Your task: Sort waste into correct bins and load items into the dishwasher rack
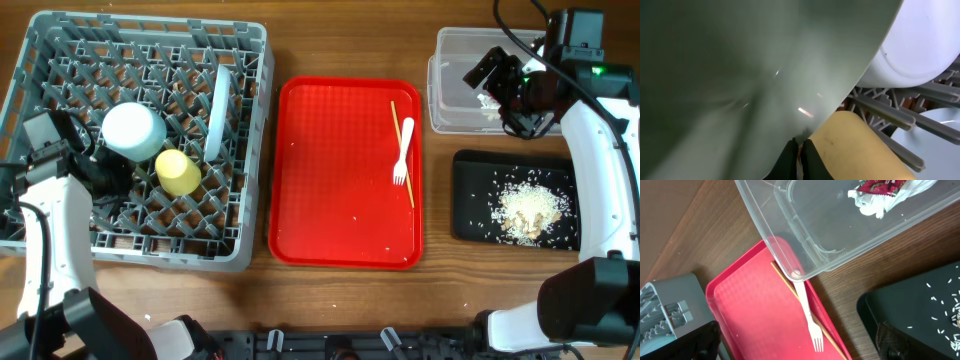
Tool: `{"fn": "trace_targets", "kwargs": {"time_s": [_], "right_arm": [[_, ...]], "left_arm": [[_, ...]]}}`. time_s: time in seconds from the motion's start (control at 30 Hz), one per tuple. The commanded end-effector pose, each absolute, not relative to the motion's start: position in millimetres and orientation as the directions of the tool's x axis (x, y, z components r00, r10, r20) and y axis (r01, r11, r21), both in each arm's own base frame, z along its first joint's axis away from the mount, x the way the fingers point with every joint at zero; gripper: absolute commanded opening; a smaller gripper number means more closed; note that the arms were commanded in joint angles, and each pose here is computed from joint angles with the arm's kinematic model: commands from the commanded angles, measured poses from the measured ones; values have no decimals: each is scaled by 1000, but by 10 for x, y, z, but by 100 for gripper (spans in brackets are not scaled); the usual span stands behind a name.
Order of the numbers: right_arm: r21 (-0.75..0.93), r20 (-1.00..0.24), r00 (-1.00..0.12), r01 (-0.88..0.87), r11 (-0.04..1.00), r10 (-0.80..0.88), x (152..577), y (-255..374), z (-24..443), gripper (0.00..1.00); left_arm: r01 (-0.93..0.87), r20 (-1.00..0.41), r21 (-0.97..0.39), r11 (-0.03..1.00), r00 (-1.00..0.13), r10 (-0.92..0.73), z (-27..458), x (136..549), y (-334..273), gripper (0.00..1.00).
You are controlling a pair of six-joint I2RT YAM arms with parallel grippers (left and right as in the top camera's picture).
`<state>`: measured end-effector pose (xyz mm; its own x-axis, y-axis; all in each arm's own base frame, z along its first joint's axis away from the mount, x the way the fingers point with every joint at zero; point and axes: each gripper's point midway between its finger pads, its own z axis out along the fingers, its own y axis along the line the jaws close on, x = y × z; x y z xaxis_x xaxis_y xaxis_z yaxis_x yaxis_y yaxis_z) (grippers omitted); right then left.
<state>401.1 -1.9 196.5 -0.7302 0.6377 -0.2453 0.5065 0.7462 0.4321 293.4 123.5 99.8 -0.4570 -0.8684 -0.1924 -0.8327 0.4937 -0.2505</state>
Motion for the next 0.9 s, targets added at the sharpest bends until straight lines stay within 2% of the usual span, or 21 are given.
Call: {"fn": "trace_targets", "kwargs": {"time_s": [0.0,0.07,0.47,0.6,0.7,0.8,0.83,0.87], "right_arm": [[423,-242,-724,520,742,646,4008,-28,1930,100],[423,-242,-724,521,742,646,4008,-28,1930,100],[423,-242,-724,521,742,646,4008,-28,1930,100],[423,-242,-724,520,742,646,4008,-28,1930,100],[423,-242,-724,520,742,646,4008,-28,1930,100],[423,-242,-724,521,742,646,4008,-28,1930,100],[423,-242,-724,521,742,646,4008,-28,1930,100],[423,-242,-724,521,742,646,4008,-28,1930,100]], "left_arm": [[-878,-212,-84,471,-446,-869,757,2752,1440,4],[-885,-237,-55,461,-437,-867,751,2735,1514,4],[-894,-255,-72,442,-412,-875,866,2705,1518,4],[-856,-320,-177,485,-416,-851,1221,2761,1438,4],[-804,-406,-303,512,-377,-833,1690,2788,1342,5],[-739,-458,-378,558,-374,-806,1995,2744,1207,57],[-712,-476,-378,592,-398,-784,2044,2740,1173,65],[-685,-493,-360,633,-437,-753,2058,2728,1140,68]]}}
